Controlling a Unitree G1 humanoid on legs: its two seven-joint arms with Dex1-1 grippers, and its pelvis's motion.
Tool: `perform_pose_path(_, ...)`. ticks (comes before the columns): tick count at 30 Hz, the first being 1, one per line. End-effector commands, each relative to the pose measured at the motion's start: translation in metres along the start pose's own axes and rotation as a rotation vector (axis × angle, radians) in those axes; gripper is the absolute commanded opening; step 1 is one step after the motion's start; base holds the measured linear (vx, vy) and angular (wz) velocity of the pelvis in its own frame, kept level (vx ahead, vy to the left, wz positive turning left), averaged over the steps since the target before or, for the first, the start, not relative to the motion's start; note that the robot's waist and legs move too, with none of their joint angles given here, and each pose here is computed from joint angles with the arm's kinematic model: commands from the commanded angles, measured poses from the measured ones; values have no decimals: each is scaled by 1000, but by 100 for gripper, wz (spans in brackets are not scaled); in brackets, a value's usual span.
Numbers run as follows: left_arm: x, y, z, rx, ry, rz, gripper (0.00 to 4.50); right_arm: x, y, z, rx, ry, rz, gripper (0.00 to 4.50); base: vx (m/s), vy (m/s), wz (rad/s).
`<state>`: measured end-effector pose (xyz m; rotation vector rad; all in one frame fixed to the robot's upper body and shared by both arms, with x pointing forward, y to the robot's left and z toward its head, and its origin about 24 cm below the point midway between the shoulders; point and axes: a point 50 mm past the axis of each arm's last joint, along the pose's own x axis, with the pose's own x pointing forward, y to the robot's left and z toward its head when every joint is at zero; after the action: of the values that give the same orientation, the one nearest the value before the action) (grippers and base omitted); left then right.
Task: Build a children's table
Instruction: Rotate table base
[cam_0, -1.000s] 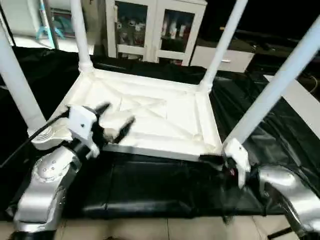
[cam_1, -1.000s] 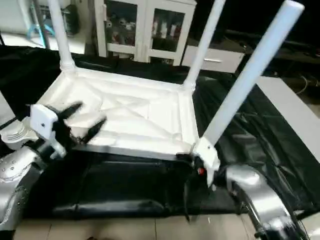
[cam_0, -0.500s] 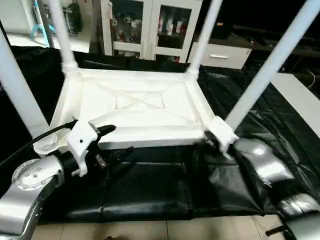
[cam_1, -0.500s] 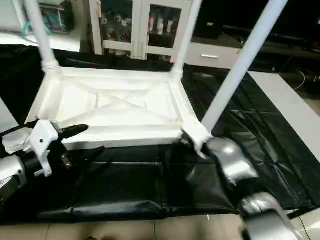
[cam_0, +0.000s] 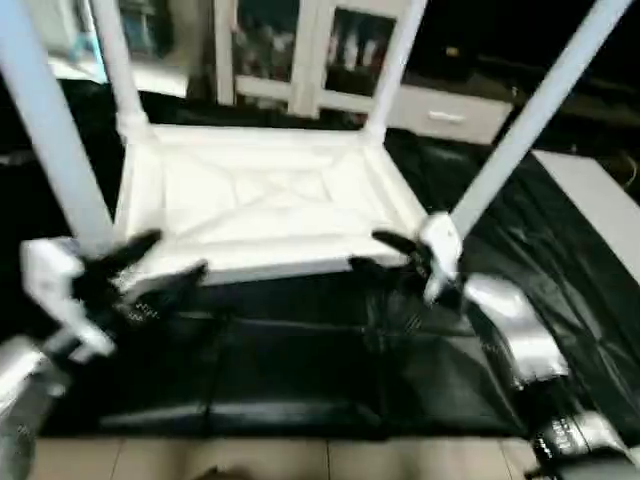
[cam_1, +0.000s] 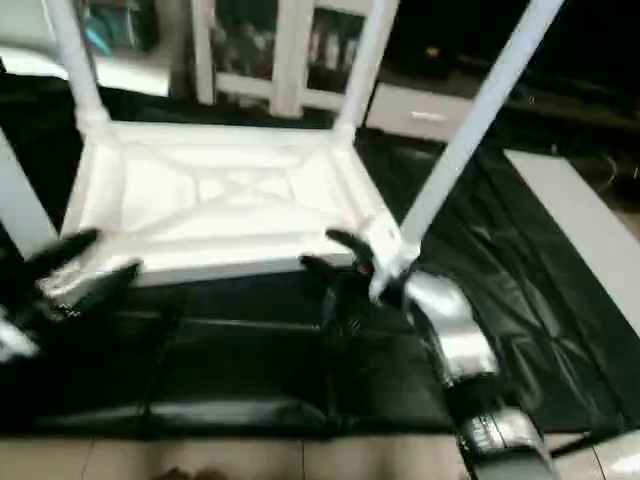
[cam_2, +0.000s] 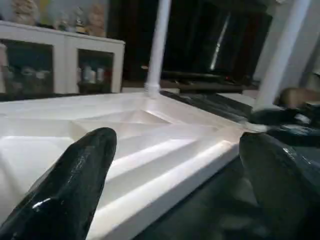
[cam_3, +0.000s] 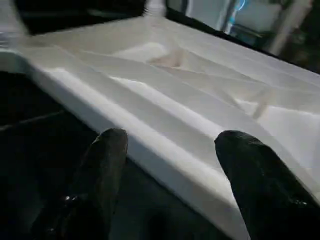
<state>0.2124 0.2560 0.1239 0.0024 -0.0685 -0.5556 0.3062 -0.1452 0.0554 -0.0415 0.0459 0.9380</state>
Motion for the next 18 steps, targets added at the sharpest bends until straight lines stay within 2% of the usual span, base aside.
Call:
perform_pose_path(1, -8, 9, 0, 1, -13, 24, 444, -12, 0, 7, 2, -23, 22, 316, 0, 0, 0)
perform_pose_path(4, -27, 25, 1, 7, -28, 93, 444, -26, 4, 8, 20, -37, 27, 316, 0, 0, 0)
perform_pose_path(11, -60, 51, 0, 71, -10, 230, 444, -39, 5, 4, 43, -29, -13, 316, 0, 0, 0)
perform_pose_path(15, -69, 66, 6, 124, -30, 299, 444, -41, 6, 4, 48, -22, -17, 316, 0, 0, 0)
perform_pose_path(16, -67, 77, 10, 148, -52, 339, 444, -42, 6, 4, 54, -17, -23, 316, 0, 0, 0)
perform_pose_path(18, -65, 81, 11, 157, -54, 347, 444, -42, 5, 4, 56, -16, -26, 316, 0, 0, 0)
